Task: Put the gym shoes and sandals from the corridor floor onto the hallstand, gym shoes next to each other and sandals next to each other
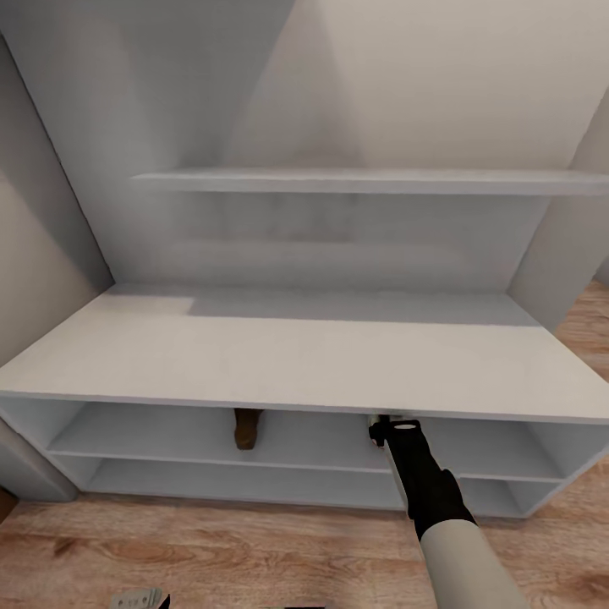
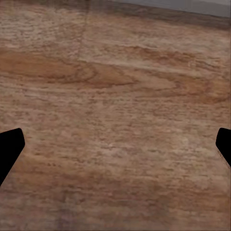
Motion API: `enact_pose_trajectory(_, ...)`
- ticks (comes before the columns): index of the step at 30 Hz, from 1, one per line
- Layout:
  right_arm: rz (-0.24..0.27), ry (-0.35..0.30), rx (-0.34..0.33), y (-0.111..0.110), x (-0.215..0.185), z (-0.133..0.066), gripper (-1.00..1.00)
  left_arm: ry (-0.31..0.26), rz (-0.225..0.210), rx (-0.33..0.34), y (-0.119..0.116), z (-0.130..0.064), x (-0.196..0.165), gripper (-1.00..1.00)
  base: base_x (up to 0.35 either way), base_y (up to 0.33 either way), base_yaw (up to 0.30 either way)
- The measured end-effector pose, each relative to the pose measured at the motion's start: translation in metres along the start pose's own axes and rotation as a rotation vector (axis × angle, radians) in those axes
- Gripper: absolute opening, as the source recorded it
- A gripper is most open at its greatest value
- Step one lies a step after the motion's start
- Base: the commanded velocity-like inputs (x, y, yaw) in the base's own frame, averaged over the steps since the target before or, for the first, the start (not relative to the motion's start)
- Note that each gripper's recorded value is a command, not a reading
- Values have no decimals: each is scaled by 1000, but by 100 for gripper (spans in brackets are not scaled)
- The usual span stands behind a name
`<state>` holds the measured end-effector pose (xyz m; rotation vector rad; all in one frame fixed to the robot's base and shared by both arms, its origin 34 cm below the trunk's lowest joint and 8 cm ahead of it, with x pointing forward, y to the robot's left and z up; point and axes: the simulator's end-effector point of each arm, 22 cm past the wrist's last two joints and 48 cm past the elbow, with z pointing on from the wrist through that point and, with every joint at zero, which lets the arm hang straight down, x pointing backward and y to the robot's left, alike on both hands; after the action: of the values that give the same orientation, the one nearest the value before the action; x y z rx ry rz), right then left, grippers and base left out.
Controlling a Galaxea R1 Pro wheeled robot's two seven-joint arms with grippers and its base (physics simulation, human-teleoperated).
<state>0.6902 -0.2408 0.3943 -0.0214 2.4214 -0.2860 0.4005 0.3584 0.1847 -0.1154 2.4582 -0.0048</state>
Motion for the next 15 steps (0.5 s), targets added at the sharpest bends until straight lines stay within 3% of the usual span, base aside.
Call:
enact_pose_trajectory(10,0,0,0,0,0,0,-100,0,0,0,0,0,0,100,22,0,0)
enact_pose_trajectory(11,0,0,0,0,0,0,100,0,0,0,0,0,0,100,0,0,0)
enact_pose_trajectory(15,1,-1,0,0,0,0,100,0,0,0,0,0,0,100,0,0,0)
